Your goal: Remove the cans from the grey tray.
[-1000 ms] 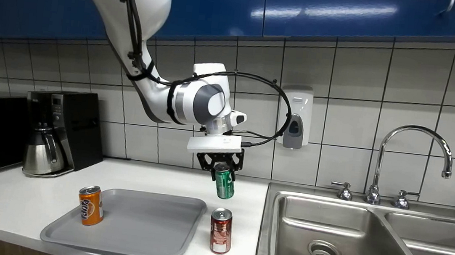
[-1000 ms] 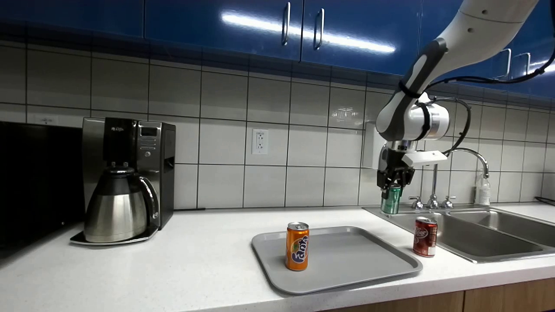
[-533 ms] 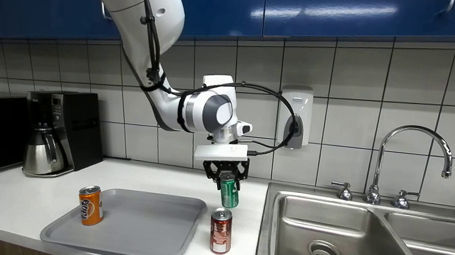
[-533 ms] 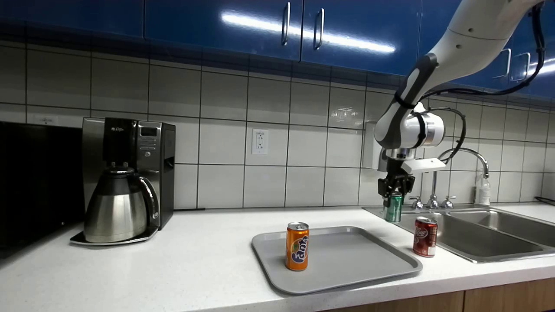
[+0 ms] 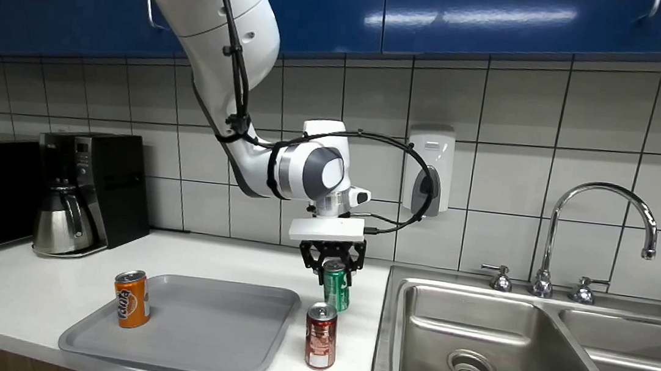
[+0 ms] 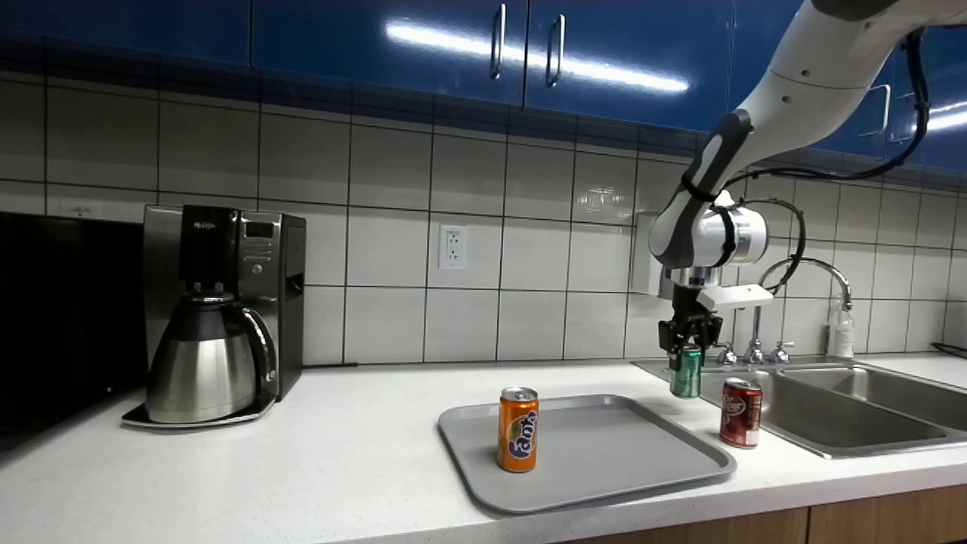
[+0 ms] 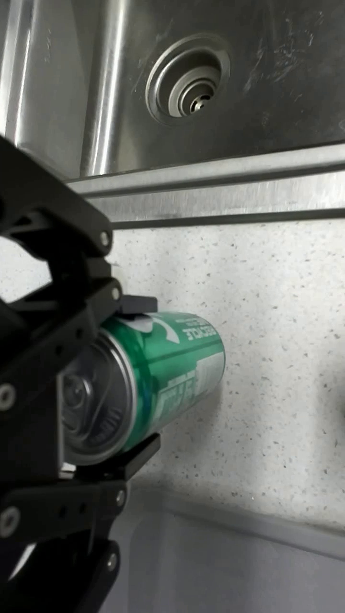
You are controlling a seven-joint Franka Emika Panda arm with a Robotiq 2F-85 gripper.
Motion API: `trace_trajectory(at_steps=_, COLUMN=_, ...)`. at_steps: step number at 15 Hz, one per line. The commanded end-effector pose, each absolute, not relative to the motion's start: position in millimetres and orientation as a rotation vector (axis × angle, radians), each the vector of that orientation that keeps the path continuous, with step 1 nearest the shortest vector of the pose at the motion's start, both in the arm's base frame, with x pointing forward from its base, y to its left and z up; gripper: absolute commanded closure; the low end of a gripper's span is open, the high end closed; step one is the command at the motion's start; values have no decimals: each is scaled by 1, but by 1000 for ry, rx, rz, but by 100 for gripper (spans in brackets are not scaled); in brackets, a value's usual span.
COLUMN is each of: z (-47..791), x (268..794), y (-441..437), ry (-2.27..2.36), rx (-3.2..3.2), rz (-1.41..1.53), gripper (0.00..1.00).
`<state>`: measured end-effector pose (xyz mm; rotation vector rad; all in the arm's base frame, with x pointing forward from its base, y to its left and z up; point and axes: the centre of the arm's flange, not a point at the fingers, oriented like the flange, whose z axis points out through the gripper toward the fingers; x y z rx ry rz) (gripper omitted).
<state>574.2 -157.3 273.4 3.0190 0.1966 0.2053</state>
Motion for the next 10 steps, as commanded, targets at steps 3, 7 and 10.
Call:
trace_trajectory(at_steps=3, z=271, x=589, y=-167, ry=202, rx=3030, rz=165, gripper=62)
trace_trajectory(at_steps=7, z=264, x=591, y=-169, ry=200, rx=3032, rz=146, gripper=62)
trace_trajectory(at_steps=10, z=261, x=592, y=-170, ry=202, rx=3032, rz=136, gripper=62)
